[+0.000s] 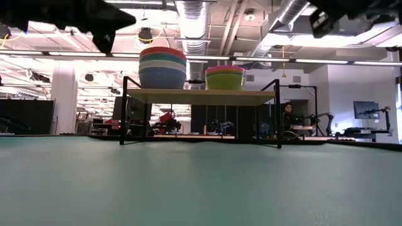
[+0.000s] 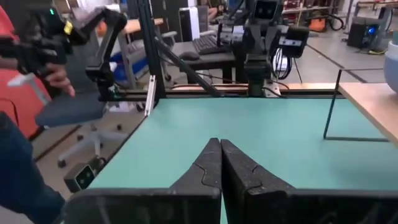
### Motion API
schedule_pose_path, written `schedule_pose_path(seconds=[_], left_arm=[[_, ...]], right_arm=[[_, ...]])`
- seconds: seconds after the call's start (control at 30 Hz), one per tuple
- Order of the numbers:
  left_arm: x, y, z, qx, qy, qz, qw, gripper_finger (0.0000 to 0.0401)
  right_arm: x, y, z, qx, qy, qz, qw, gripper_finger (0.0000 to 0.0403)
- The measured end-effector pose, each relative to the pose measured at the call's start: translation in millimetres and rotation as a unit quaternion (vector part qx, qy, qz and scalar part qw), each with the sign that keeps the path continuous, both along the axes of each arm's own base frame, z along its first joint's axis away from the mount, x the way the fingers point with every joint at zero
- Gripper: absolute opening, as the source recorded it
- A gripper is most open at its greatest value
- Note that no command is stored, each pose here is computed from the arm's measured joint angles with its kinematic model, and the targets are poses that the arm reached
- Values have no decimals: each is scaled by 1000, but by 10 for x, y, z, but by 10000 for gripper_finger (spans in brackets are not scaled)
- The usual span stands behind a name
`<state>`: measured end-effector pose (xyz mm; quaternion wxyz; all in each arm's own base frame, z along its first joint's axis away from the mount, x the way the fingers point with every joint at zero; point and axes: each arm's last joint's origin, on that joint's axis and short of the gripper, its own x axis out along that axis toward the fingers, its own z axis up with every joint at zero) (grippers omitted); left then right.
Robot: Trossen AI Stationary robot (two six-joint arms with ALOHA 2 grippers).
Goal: Place and stack bowls onto a shelf
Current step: Return to Home Position
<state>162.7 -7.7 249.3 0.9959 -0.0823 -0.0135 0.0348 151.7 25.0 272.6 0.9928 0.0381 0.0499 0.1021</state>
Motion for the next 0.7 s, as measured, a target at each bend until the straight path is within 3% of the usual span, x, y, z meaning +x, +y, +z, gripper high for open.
schedule_pose_path(seconds=[0.17, 0.57, 0.7], left_arm=[[-27, 1, -146, 25, 19, -1, 1000, 0], [-179, 9, -38, 75, -22, -5, 997, 0], [-281, 16, -161, 72, -23, -7, 997, 0]], right_arm=[[-175, -51, -91, 16, -25, 0, 1000, 19], [-539, -113, -337, 43, -105, -5, 994, 19], [-604, -121, -446, 48, -131, -4, 990, 20]])
